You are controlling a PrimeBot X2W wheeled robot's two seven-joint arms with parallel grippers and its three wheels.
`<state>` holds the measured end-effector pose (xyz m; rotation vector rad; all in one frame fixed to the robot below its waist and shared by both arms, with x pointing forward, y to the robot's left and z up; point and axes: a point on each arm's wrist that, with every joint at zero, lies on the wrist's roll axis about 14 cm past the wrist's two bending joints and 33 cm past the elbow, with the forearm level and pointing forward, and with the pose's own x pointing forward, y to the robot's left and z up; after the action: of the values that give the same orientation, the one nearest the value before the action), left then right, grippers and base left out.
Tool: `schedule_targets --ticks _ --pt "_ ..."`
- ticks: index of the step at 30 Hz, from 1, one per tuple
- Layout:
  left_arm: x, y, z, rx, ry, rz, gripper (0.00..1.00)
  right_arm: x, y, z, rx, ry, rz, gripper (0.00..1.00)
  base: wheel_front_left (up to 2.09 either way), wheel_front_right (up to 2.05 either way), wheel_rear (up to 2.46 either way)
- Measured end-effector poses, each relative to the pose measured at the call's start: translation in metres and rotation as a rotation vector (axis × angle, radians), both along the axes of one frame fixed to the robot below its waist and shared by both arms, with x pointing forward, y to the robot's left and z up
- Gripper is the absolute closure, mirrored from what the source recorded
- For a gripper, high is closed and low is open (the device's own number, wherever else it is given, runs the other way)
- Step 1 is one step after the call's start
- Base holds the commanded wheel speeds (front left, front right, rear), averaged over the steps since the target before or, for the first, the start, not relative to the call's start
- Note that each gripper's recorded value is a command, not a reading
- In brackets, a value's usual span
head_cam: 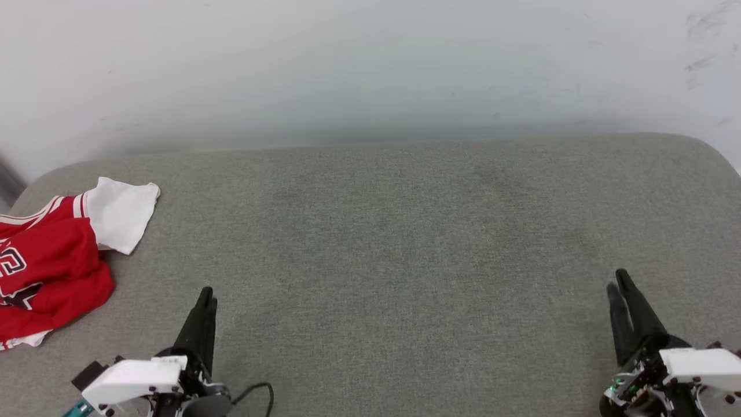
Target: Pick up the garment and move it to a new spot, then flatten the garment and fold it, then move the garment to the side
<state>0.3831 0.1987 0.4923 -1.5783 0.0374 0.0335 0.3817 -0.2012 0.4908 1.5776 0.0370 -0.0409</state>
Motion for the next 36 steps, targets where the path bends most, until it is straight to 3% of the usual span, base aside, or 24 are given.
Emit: schedule_targets --ticks 6,14,36 --pt "-0.005 0.002 -0.005 0.016 0.015 0.018 0.00 -0.007 -0.002 -0.012 -0.020 0.036 -0.017 0.00 0.00 0.00 0.00" --pt "-0.004 0.008 0.002 0.119 0.005 0.049 0.00 -0.006 -0.008 -0.007 -0.119 0.027 -0.044 0.00 0.00 0.00 0.00" --pt "-0.008 0.008 0.017 0.581 0.040 0.082 0.00 -0.004 0.003 0.039 -0.652 -0.108 -0.035 0.00 0.00 0.00 0.00"
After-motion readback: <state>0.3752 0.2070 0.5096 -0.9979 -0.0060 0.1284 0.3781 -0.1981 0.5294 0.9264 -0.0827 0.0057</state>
